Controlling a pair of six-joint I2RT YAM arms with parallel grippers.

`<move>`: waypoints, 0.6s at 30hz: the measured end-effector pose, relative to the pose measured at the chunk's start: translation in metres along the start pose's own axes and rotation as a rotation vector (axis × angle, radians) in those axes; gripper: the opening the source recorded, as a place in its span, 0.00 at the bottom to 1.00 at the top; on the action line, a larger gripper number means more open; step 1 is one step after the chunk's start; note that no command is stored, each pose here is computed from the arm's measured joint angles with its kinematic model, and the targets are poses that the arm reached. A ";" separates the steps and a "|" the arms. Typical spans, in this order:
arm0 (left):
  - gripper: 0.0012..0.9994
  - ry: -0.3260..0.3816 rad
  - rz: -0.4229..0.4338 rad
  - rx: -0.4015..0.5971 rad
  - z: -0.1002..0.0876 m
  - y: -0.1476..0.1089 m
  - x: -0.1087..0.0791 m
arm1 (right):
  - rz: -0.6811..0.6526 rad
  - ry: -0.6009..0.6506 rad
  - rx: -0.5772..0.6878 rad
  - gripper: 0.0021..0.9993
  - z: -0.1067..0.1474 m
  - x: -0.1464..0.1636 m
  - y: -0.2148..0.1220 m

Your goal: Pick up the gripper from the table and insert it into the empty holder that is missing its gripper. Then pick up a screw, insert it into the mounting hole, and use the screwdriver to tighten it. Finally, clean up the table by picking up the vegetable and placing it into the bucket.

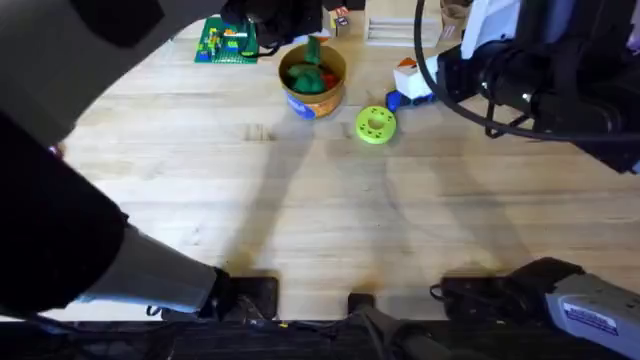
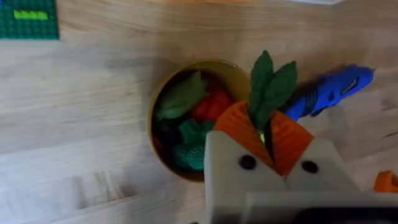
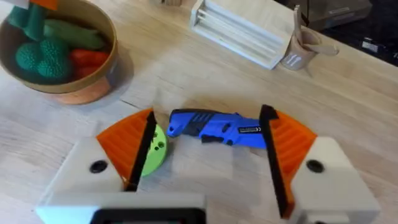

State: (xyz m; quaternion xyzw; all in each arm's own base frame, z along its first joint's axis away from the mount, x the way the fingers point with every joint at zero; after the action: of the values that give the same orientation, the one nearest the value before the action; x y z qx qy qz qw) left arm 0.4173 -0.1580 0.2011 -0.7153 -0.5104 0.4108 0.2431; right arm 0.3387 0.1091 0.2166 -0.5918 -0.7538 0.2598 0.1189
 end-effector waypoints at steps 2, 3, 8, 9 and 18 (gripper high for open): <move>0.02 -0.107 0.002 0.007 0.001 0.010 0.000 | 0.000 0.000 0.000 0.99 0.000 0.000 0.000; 0.02 -0.149 0.003 0.009 0.001 0.015 0.000 | 0.000 0.000 0.000 0.99 0.000 0.000 0.000; 0.02 -0.327 -0.007 0.042 0.008 0.034 0.002 | 0.000 0.000 0.000 0.99 0.000 0.000 0.000; 0.01 -0.348 -0.008 0.048 0.009 0.036 0.003 | 0.000 0.000 0.000 0.99 0.000 0.000 0.000; 0.55 -0.418 -0.010 0.055 0.011 0.037 0.003 | 0.000 0.000 0.000 0.99 0.000 0.000 0.000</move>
State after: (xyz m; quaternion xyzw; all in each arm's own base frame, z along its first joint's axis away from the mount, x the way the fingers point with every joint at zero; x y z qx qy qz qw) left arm 0.4286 -0.1693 0.1659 -0.6049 -0.5419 0.5630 0.1533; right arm 0.3388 0.1091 0.2165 -0.5917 -0.7538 0.2599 0.1187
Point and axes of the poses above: each hand's point on the last joint's axis, 136 mm out from that joint toward the fingers, its own y axis out along the fingers, its own x axis along the line the jaws close on, z = x × y, the point moved 2 cm from there along -y, back along the fingers, and after that the axes turned 3 degrees about y, right-handed, at the moved point
